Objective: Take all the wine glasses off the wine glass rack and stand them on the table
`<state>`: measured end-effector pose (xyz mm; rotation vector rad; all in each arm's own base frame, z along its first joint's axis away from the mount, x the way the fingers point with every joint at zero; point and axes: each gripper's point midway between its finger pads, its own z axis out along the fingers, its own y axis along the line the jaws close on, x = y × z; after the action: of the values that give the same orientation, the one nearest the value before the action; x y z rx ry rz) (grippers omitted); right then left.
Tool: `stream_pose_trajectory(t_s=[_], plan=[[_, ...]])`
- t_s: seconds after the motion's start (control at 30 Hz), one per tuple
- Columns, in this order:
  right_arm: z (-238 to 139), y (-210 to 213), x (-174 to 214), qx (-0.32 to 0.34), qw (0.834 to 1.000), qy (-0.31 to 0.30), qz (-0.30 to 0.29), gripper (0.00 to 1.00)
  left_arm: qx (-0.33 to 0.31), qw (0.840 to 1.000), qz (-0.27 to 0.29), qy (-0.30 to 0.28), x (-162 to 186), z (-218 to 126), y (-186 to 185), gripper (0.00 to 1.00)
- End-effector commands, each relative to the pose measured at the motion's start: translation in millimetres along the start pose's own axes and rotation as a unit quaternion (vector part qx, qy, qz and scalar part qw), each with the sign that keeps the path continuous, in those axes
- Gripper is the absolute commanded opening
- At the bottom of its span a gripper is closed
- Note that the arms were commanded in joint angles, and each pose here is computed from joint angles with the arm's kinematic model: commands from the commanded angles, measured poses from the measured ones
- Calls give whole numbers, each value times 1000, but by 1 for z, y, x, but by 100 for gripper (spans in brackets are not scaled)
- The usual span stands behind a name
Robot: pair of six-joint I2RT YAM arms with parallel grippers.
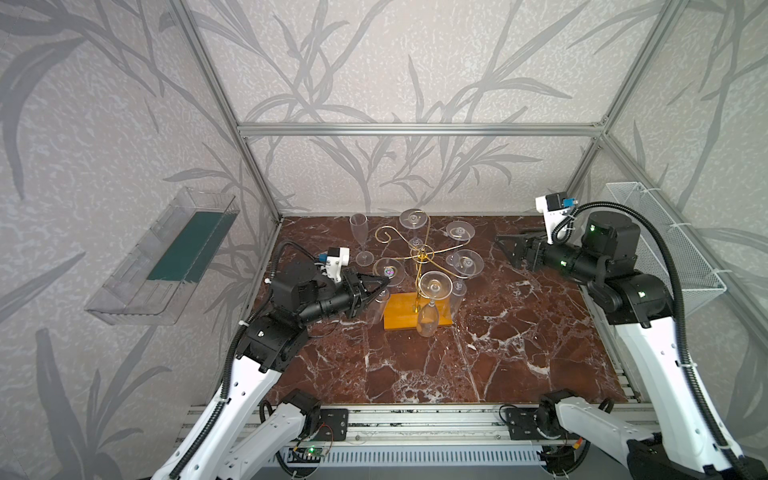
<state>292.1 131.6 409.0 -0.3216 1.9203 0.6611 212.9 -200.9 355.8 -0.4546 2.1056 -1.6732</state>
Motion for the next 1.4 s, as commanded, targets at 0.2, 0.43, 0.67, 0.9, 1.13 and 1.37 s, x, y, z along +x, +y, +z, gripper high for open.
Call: stream_pose_trajectory(t_s=[0.2,0.43,0.67,0.9,1.13,1.37], plan=[[-8,3,-1,2,1000,-4,-2,86,55,998,13,-36,-5,-17,-36,0],[-8,2,0,2,1000,-3,-4,86,61,995,27,-68,-16,-21,-45,0],[-7,2,1,2,1000,-1,-4,86,56,995,50,-67,-24,-13,-59,0],[-8,2,1,4,1000,-3,-5,86,69,995,58,-35,-29,5,-76,0],[-9,1,0,5,1000,-4,-4,86,92,994,56,4,-18,16,-87,0],[-8,2,-2,4,1000,-8,-3,86,90,995,41,30,1,22,-76,0]])
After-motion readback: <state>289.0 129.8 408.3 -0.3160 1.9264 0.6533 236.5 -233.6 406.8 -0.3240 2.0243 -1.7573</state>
